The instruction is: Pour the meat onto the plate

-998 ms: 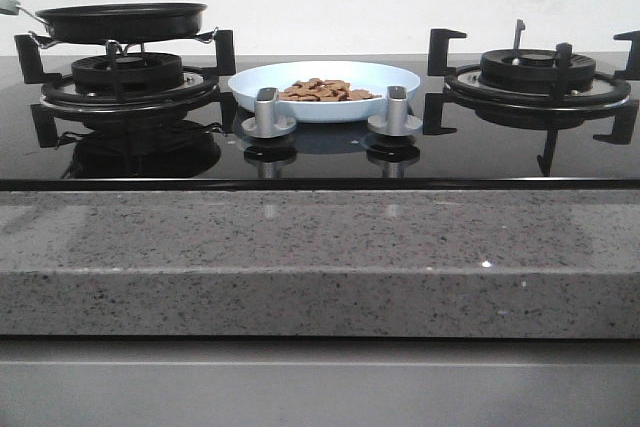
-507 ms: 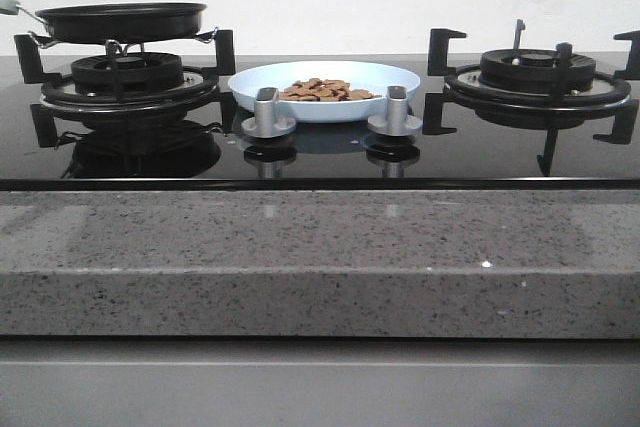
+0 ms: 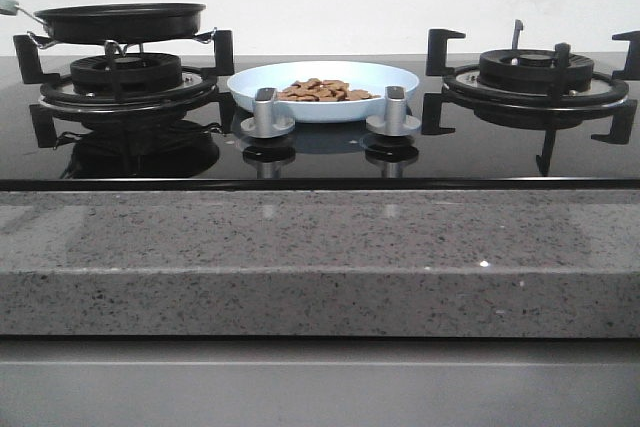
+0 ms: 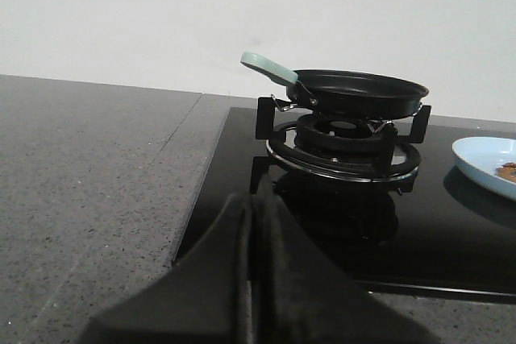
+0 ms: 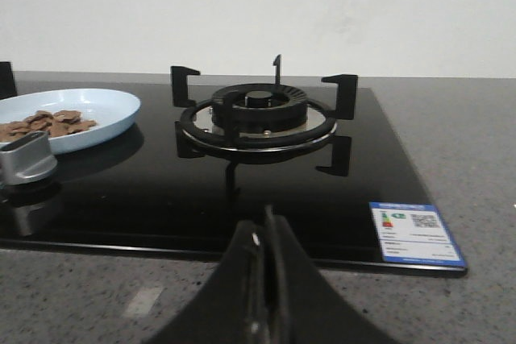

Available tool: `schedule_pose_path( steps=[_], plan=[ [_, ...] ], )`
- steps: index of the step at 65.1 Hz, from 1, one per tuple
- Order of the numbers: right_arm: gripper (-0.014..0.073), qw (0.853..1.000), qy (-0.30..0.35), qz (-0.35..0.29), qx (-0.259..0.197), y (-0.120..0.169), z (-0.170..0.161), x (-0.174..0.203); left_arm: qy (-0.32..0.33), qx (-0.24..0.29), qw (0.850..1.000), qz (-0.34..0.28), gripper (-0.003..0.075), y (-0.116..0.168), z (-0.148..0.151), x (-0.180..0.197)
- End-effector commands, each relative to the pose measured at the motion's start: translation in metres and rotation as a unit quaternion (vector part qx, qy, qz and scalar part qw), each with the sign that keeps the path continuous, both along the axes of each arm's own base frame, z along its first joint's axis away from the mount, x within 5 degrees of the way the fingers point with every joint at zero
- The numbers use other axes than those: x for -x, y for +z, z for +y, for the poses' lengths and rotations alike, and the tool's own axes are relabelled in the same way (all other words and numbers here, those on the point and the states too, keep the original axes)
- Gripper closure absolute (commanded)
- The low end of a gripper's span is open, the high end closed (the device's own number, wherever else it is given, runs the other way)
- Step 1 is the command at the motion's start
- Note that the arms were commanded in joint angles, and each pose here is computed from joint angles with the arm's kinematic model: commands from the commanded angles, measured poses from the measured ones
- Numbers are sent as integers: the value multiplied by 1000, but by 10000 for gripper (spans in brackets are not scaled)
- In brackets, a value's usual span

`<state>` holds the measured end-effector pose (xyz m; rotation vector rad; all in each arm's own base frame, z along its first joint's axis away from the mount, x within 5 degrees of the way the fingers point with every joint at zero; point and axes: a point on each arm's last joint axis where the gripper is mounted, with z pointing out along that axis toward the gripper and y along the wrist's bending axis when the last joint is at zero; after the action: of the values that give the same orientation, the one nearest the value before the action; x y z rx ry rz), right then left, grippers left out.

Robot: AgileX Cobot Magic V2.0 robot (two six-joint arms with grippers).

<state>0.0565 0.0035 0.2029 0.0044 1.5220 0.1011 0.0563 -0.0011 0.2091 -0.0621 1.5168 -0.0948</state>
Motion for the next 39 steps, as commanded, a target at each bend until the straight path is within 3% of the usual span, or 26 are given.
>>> schedule_pose_path(
  steps=[1,39],
  plan=[
    [666,998,-25,-56,-17,11,-3,2,2,6,999,-50,741,7,1,2],
    [666,998,-36,-52,-22,10,-5,2,2,6,999,-50,741,7,1,2]
  ],
)
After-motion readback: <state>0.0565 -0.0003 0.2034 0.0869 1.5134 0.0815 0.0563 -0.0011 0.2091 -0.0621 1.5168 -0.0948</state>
